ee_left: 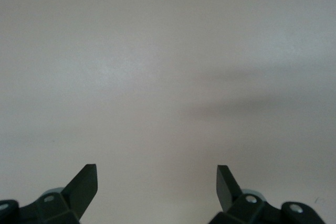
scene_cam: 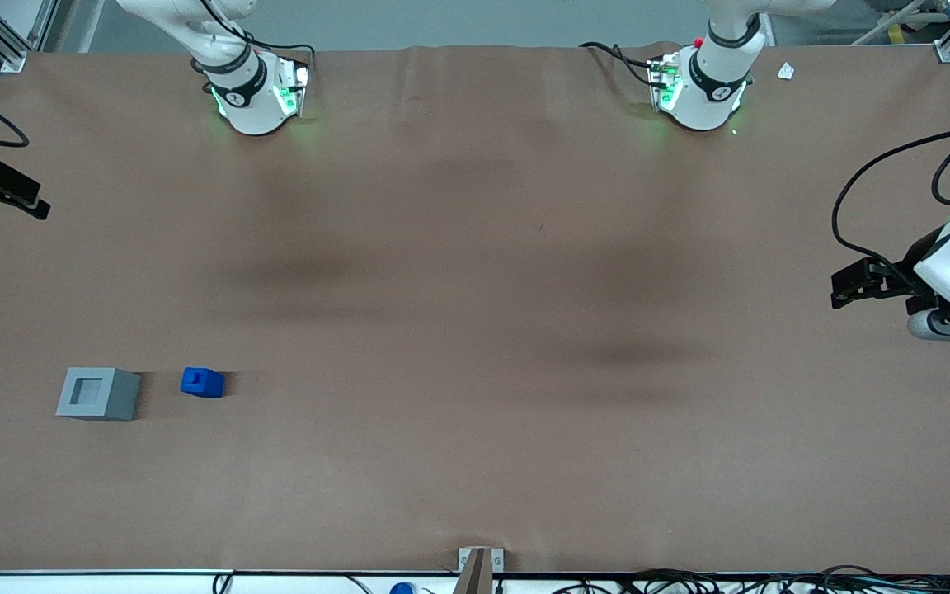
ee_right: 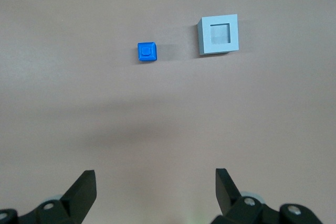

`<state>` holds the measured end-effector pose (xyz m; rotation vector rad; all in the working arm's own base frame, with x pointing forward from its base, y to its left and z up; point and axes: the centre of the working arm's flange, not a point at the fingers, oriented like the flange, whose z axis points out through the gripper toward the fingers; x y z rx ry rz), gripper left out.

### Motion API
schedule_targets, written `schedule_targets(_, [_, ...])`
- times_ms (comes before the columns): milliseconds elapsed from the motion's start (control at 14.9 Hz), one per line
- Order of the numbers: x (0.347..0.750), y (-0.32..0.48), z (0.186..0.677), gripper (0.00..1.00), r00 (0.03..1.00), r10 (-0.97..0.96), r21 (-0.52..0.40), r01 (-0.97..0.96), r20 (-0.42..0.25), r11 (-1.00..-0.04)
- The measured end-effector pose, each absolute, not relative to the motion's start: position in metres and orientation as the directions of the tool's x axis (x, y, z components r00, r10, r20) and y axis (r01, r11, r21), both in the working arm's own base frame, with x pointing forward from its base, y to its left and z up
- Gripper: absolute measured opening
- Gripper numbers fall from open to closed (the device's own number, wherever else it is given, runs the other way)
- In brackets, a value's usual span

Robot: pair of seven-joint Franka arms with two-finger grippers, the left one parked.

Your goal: Insert blue part into gray base with right arm

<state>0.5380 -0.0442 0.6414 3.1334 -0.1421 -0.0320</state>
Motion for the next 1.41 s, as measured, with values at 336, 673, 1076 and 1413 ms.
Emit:
schedule_targets(336, [0.538,-0.043,0.641,1.0,0.996,-0.085,0.024,-0.085,-0.021,-0.996])
schedule_targets(673, [0.542,-0.053,0.631,1.0,0.998,-0.042,0.025,-0.041,-0.043,-0.999])
schedule_targets(1076, [0.555,-0.06,0.605,1.0,0.995,-0.008,0.083,0.0,-0.098,-0.997])
schedule_targets(1413, [0.607,-0.06,0.495,1.0,0.994,-0.007,0.015,-0.006,-0.109,-1.0])
